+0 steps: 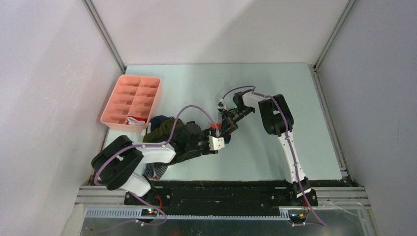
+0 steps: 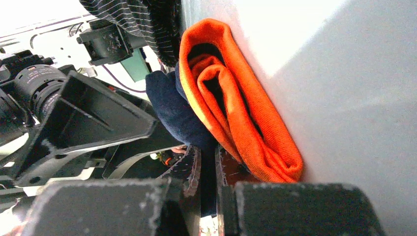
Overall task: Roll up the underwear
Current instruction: Roll the underwear to the center of the board.
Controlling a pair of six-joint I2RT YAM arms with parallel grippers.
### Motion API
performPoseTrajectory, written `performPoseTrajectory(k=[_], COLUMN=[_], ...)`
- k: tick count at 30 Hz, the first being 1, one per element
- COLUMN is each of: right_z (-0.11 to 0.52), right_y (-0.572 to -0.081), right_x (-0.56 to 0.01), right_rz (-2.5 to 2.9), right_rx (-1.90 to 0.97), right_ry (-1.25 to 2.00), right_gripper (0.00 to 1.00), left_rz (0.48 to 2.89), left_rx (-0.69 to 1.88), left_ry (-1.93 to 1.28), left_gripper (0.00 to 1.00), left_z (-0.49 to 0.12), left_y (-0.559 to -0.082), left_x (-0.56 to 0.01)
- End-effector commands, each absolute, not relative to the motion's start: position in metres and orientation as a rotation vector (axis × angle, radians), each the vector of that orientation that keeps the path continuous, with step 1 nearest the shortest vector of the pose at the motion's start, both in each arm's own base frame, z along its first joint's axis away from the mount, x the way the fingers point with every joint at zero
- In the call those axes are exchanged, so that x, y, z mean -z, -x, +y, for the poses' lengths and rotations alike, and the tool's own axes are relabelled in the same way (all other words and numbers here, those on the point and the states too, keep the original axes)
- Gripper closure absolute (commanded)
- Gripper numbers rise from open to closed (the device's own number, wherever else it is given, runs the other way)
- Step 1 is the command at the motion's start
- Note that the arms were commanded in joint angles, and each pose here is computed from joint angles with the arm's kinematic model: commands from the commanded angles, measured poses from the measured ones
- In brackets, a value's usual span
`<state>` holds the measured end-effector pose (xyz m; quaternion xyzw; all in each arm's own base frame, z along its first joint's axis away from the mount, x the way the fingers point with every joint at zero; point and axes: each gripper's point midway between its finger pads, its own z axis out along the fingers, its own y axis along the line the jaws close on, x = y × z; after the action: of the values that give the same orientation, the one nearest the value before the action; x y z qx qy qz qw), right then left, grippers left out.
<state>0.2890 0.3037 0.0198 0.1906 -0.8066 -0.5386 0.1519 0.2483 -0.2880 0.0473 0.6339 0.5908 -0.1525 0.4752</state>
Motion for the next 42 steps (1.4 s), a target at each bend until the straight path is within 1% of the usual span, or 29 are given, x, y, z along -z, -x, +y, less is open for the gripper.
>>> performPoseTrajectory(k=[1,2,4,8,10,12,13,14,15,16,17,18,19,21,23,24,25,26,29,30,31,32,33,34,37,39,40,41,42], right_z=[0.281,0.281,0.281,0.281,0.281,0.281,0.281,0.281,0.282,0.282,0.283,0.283,0.284,0.283,0.281,0.280,0.277,0.272,0.253,0.235,0.225,0.197,0.183,0.167,0.166,0.175,0.179,0.181,0.185], right_y=[-0.269,-0.269,-0.269,-0.269,-0.269,-0.269,-0.269,-0.269,-0.269,-0.269,-0.270,-0.271,-0.273,-0.285,-0.299,-0.311,-0.313,-0.325,-0.356,-0.377,-0.390,-0.413,-0.419,-0.421,-0.392,-0.367,-0.353,-0.347,-0.336], right_x=[0.052,0.052,0.052,0.051,0.051,0.051,0.051,0.051,0.051,0.051,0.050,0.049,0.045,0.031,0.008,-0.015,-0.025,-0.048,-0.092,-0.106,-0.120,-0.143,-0.154,-0.180,-0.187,-0.166,-0.156,-0.151,-0.148], right_rz=[-2.405,-2.405,-2.403,-2.400,-2.399,-2.400,-2.398,-2.398,-2.397,-2.395,-2.391,-2.389,-2.385,-2.391,-2.403,-2.417,-2.426,-2.477,-2.684,-2.923,-3.072,-3.434,-3.601,-3.845,-3.899,-3.768,-3.669,-3.624,-3.559], right_rx=[1.212,1.213,1.217,1.222,1.223,1.225,1.226,1.227,1.235,1.240,1.253,1.261,1.283,1.357,1.456,1.548,1.584,1.664,1.716,1.660,1.637,1.514,1.462,1.419,1.299,1.285,1.363,1.390,1.429], right_ry=[-0.553,-0.551,-0.553,-0.550,-0.547,-0.548,-0.546,-0.544,-0.545,-0.541,-0.536,-0.531,-0.522,-0.509,-0.487,-0.515,-0.519,-0.564,-0.626,-0.725,-0.700,-0.752,-0.704,-0.768,-1.134,-1.196,-1.200,-1.195,-1.212], right_gripper=[1.00,1.00,1.00,1.00,1.00,1.00,1.00,1.00,1.00,0.98,0.95,0.86,0.82,0.67,0.33,0.09,0.05,0.01,0.01,0.01,0.01,0.01,0.01,0.01,0.01,0.01,0.03,0.11,0.14], left_rz=[1.361,1.380,1.418,1.485,1.513,1.509,1.519,1.528,1.555,1.576,1.620,1.641,1.696,1.743,1.764,1.774,1.818,1.825,1.908,1.910,1.966,1.973,2.029,2.079,2.171,2.186,2.189,2.194,2.202], left_rx=[0.297,0.296,0.289,0.257,0.267,0.293,0.306,0.311,0.325,0.331,0.345,0.359,0.393,0.500,0.620,0.652,0.740,0.784,1.022,1.068,1.110,1.153,1.195,1.257,1.382,1.439,1.452,1.456,1.475], left_ry=[-1.503,-1.511,-1.520,-1.538,-1.547,-1.574,-1.591,-1.599,-1.625,-1.636,-1.667,-1.662,-1.700,-1.737,-1.779,-1.773,-1.802,-1.811,-1.863,-1.860,-1.866,-1.849,-1.843,-1.818,-1.773,-1.772,-1.767,-1.757,-1.745], left_gripper=[0.29,0.20,0.14,0.17,0.24,0.36,0.46,0.50,0.60,0.66,0.76,0.81,0.87,0.92,0.97,0.99,1.00,1.00,1.00,1.00,1.00,1.00,1.00,1.00,1.00,1.00,1.00,1.00,1.00], left_z=[-0.292,-0.291,-0.293,-0.296,-0.298,-0.301,-0.301,-0.301,-0.300,-0.299,-0.297,-0.299,-0.295,-0.296,-0.297,-0.301,-0.298,-0.301,-0.297,-0.301,-0.296,-0.301,-0.296,-0.296,-0.297,-0.299,-0.302,-0.303,-0.305], left_y=[-0.265,-0.266,-0.269,-0.280,-0.281,-0.277,-0.275,-0.274,-0.270,-0.268,-0.265,-0.267,-0.258,-0.244,-0.228,-0.228,-0.212,-0.212,-0.180,-0.183,-0.175,-0.181,-0.177,-0.178,-0.185,-0.189,-0.192,-0.193,-0.195], left_x=[-0.072,-0.068,-0.059,-0.037,-0.028,-0.023,-0.018,-0.016,-0.009,-0.005,0.004,0.003,0.015,0.023,0.025,0.022,0.025,0.022,0.016,0.012,0.012,0.009,0.008,0.006,0.001,-0.001,-0.002,-0.003,-0.003])
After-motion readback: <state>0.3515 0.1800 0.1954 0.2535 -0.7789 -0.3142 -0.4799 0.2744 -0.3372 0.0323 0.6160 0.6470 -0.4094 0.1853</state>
